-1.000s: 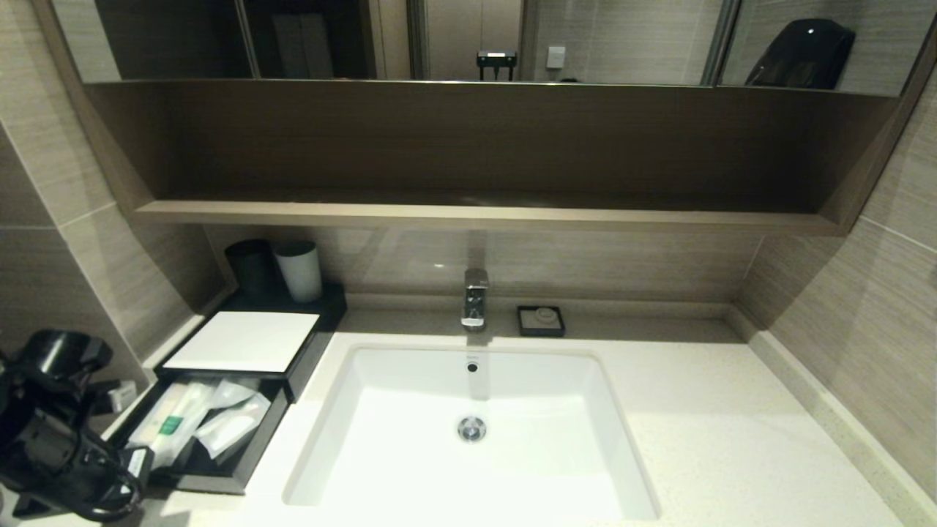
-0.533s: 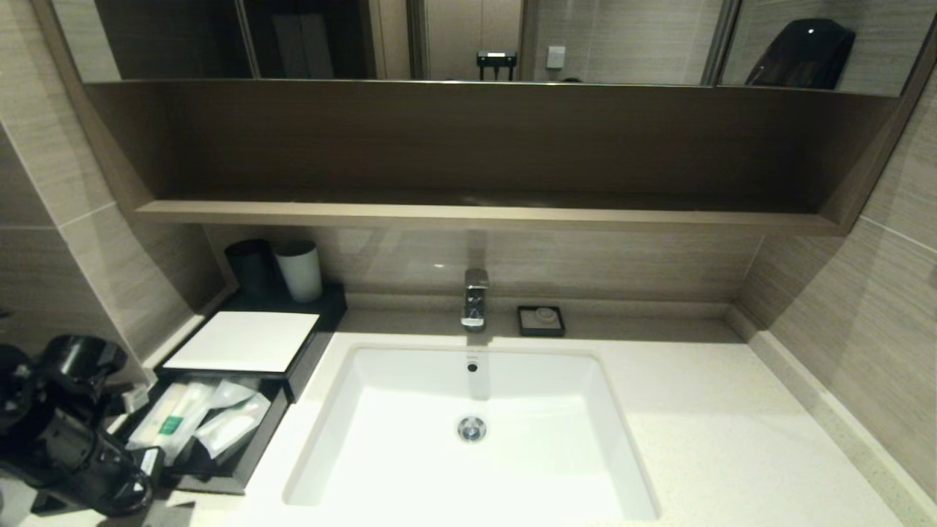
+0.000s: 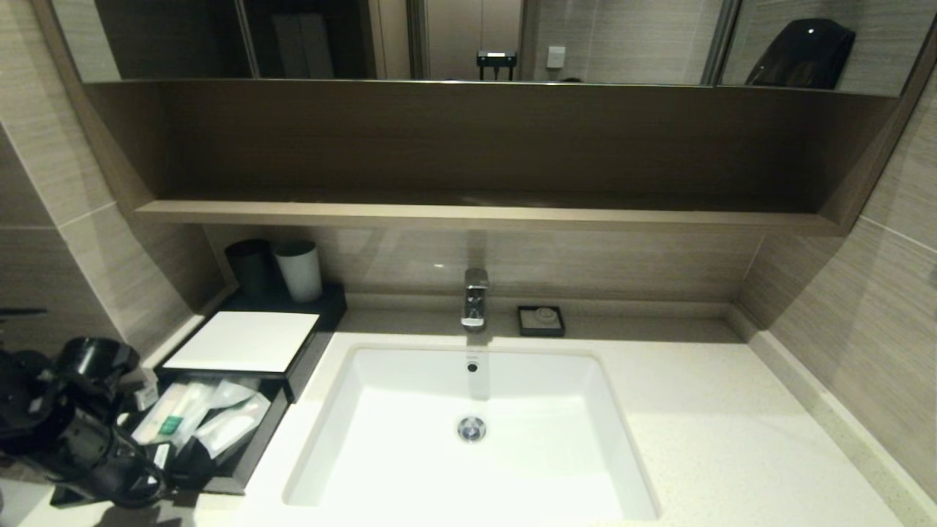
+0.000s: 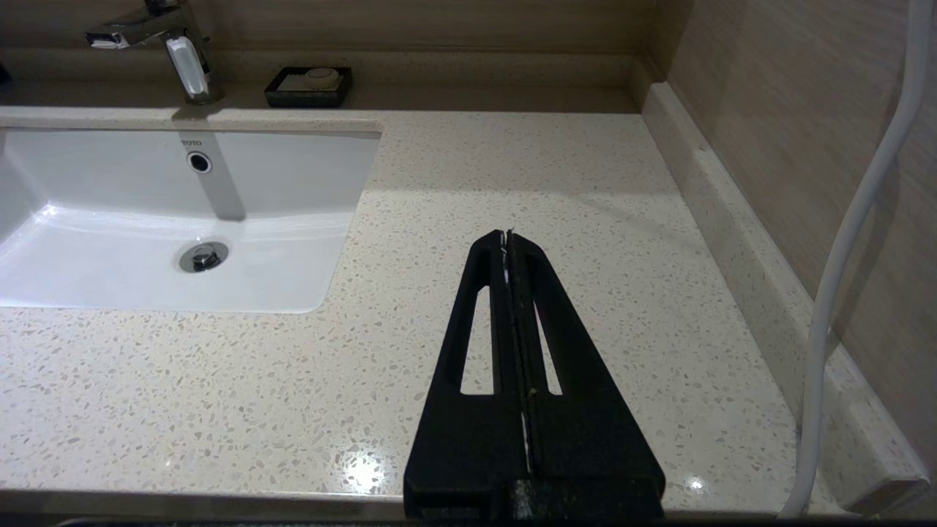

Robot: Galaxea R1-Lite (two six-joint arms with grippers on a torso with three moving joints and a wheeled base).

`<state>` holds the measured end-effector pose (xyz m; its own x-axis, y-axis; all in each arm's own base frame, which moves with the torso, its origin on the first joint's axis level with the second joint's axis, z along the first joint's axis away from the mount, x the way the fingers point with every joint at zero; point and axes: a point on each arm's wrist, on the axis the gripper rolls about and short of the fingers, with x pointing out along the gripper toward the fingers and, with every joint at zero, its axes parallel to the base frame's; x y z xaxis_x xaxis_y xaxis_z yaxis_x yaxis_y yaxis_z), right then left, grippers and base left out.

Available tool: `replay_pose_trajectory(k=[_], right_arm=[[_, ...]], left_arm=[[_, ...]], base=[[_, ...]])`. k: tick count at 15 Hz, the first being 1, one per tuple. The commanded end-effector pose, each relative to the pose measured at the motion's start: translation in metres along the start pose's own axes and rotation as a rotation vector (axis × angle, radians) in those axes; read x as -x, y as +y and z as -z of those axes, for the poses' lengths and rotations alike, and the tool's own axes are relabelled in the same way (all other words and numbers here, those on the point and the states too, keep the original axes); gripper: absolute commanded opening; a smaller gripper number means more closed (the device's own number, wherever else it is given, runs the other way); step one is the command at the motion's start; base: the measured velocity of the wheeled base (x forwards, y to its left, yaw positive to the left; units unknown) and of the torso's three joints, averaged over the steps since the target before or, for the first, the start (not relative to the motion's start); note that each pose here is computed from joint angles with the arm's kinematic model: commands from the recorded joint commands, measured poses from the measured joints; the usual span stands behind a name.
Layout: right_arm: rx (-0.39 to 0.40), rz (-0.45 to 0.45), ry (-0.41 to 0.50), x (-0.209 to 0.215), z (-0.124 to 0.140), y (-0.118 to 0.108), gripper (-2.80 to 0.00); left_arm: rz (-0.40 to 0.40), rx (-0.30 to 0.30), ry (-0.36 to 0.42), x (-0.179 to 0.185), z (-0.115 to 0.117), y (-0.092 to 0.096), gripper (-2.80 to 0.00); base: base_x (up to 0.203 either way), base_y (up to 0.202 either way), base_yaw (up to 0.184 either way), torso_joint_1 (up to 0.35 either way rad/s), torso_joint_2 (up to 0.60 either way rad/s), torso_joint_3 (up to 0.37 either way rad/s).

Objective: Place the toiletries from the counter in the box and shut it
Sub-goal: Close the drawer

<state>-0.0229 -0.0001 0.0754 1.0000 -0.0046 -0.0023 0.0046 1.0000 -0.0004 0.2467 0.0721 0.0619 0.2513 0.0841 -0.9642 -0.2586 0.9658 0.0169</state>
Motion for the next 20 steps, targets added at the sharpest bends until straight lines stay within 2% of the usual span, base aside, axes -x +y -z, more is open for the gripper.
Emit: replay_pose_trajectory(k=[1, 20], right_arm=[[0.001, 0.0, 0.001, 0.0, 0.0, 0.0, -2.8], [0.001, 0.0, 0.001, 0.0, 0.0, 0.0, -2.8]], left_arm=[[0.0, 0.001, 0.0, -0.001, -0.002, 0.0, -2.8], [0.0, 0.005, -0.072, -0.014, -0.024, 0.0, -2.8]], base=[[0.0, 0.0, 0.0, 0.0, 0.0, 0.0], [0.0, 0.0, 0.0, 0.0, 0.0, 0.0]])
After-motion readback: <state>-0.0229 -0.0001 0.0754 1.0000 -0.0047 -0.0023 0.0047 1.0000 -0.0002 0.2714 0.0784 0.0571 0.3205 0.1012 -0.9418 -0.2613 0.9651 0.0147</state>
